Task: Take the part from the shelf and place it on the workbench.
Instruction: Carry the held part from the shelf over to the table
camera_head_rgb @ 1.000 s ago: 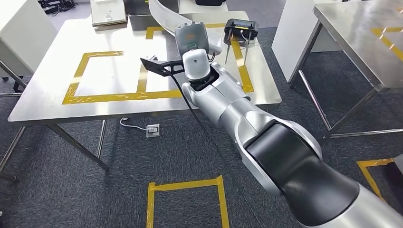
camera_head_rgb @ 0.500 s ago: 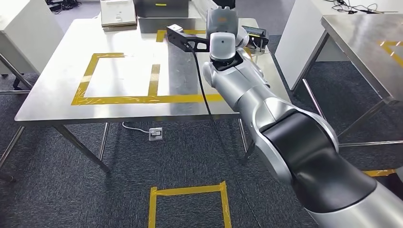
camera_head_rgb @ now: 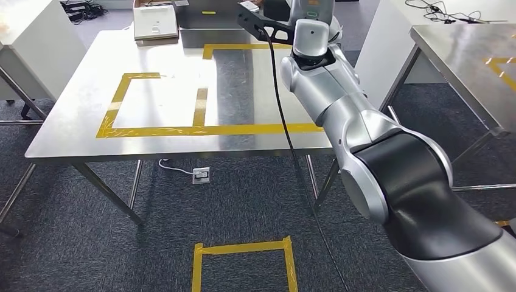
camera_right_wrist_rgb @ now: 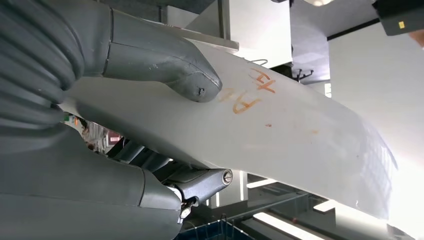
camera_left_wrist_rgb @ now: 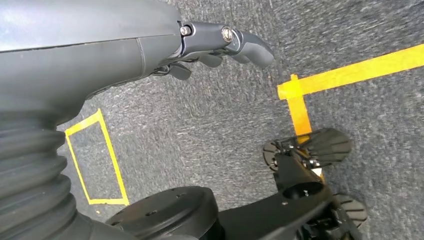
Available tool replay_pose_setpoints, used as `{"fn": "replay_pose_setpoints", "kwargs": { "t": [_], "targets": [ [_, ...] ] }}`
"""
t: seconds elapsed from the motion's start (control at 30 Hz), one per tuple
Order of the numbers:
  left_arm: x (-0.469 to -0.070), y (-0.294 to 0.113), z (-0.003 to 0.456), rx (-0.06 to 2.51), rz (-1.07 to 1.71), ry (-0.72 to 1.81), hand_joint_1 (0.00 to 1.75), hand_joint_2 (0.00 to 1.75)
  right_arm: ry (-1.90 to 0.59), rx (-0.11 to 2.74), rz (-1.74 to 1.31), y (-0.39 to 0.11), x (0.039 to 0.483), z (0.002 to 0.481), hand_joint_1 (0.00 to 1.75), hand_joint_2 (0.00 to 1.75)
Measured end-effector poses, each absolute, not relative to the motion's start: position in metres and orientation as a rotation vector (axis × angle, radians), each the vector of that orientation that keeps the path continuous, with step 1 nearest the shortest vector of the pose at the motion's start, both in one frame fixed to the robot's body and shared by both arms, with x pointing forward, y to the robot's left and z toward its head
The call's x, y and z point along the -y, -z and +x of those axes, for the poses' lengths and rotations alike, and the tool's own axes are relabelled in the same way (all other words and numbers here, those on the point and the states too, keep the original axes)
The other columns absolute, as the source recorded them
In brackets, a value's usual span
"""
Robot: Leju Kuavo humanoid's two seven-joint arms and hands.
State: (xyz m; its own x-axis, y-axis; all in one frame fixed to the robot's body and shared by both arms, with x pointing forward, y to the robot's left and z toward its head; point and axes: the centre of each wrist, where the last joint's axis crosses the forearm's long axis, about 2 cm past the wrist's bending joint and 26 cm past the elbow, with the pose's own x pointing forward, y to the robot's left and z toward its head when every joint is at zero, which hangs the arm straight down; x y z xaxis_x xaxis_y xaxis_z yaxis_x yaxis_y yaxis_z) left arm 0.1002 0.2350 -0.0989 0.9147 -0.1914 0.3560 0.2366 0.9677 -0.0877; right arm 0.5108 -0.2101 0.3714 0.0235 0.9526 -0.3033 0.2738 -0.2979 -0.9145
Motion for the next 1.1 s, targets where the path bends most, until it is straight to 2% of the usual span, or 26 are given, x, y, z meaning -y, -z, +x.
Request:
{"fn": "replay_pose_setpoints", "kwargs": {
  "t": [1.1],
  "targets": [
    [-0.233,0.100,0.096,0.343,-0.136,0.203,0.00,1.75,-1.374,1.260,-1.623,-0.357,0.211,0.509,1.75,1.75]
  ]
}}
